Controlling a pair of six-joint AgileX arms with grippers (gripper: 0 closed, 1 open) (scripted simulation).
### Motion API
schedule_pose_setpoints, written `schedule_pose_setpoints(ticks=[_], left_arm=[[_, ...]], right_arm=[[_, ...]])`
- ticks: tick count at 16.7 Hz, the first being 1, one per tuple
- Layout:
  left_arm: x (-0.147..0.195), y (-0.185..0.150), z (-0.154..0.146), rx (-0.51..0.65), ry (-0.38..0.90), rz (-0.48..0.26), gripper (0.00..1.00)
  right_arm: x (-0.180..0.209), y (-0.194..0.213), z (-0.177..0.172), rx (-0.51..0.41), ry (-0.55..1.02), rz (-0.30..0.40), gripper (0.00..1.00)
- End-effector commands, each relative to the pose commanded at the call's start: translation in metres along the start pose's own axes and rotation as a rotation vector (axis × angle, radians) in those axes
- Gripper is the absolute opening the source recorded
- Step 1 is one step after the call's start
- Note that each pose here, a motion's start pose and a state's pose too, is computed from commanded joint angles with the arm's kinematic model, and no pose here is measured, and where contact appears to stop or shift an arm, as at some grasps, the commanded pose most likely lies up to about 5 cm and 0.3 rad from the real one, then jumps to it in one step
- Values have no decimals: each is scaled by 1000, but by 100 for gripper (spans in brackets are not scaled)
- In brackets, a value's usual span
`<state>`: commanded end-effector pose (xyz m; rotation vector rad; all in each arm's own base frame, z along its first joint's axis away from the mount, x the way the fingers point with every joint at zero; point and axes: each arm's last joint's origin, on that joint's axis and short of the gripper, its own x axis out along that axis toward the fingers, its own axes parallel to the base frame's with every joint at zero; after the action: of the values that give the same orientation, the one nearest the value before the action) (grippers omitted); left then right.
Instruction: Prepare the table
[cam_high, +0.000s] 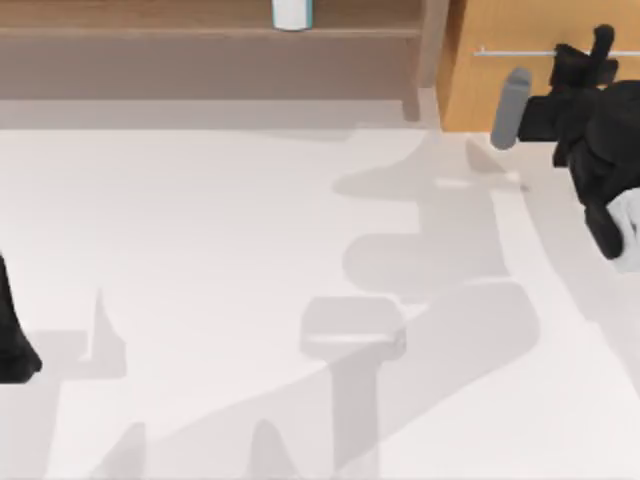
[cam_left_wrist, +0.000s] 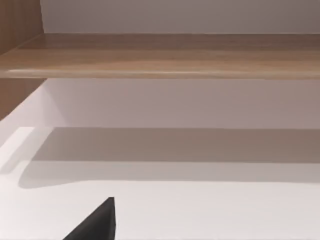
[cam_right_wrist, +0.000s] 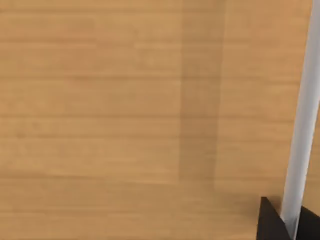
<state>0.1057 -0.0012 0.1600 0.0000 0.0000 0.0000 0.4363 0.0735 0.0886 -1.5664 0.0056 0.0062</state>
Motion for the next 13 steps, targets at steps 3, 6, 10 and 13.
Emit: schedule_pose_setpoints(ticks=[3, 6, 10, 13], left_arm=[[0, 0, 0, 0, 0, 0, 100], [0, 0, 0, 0, 0, 0, 100], [0, 0, 0, 0, 0, 0, 100], [0, 0, 0, 0, 0, 0, 100]], right_arm=[[3, 0, -1, 1, 2, 2, 0], [3, 0, -1, 1, 2, 2, 8], [3, 0, -1, 1, 2, 2, 38], [3, 0, -1, 1, 2, 2, 60]])
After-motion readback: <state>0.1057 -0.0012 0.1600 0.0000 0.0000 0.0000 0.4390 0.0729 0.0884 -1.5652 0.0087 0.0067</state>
